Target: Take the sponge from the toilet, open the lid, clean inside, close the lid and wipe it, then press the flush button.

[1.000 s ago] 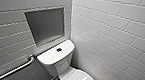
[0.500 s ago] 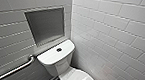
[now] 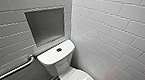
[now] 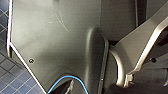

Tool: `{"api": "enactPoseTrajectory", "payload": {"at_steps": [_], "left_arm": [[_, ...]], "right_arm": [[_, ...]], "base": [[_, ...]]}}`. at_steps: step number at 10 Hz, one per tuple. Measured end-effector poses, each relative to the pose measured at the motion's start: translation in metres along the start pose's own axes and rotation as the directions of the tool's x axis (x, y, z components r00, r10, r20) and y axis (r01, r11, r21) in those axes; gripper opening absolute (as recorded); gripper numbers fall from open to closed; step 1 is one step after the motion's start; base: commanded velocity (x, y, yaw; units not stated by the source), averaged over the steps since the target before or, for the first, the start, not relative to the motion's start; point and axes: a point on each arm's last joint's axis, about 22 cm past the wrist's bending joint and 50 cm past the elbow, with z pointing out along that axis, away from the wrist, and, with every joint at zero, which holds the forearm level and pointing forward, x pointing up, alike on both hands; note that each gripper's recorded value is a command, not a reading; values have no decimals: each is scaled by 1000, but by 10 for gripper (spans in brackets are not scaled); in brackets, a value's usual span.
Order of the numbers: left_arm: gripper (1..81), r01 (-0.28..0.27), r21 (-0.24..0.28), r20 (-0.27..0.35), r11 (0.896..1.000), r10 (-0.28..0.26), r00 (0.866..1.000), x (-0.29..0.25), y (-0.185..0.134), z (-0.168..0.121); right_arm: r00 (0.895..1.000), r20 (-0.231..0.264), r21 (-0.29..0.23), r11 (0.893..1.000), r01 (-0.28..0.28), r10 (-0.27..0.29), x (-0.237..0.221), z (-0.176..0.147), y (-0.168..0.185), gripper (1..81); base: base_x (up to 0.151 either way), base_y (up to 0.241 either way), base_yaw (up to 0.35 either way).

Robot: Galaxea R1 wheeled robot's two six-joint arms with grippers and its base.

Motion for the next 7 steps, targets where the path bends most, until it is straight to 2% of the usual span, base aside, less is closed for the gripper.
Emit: {"api": "enactPoseTrajectory", "payload": {"at_steps": [1, 2, 3, 5, 7], "left_arm": [[811, 0, -33, -6, 999, -1, 1000, 6, 9, -2], [811, 2, -73, -12, 997, -3, 1000, 13, 20, -6], [811, 2, -112, -22, 994, -4, 1000, 22, 31, -11], [811, -6, -170, -45, 985, -1, 999, 46, 34, -31], [811, -24, -198, -75, 980, 9, 997, 77, 22, -58]], "right_arm": [[1000, 2, -31, 1000, 3, -3, 1, -31, 25, 10], [1000, 21, -94, 996, -10, 12, -15, -68, 66, 10], [997, 60, -145, 989, -30, 39, -48, -96, 100, 10], [990, 114, -193, 980, -55, 78, -113, -132, 142, 10], [985, 142, -268, 962, -58, 99, -161, -166, 191, 10]], "base": [[0, 0, 0], [0, 0, 0], [0, 0, 0], [0, 0, 0], [0, 0, 0]]}}
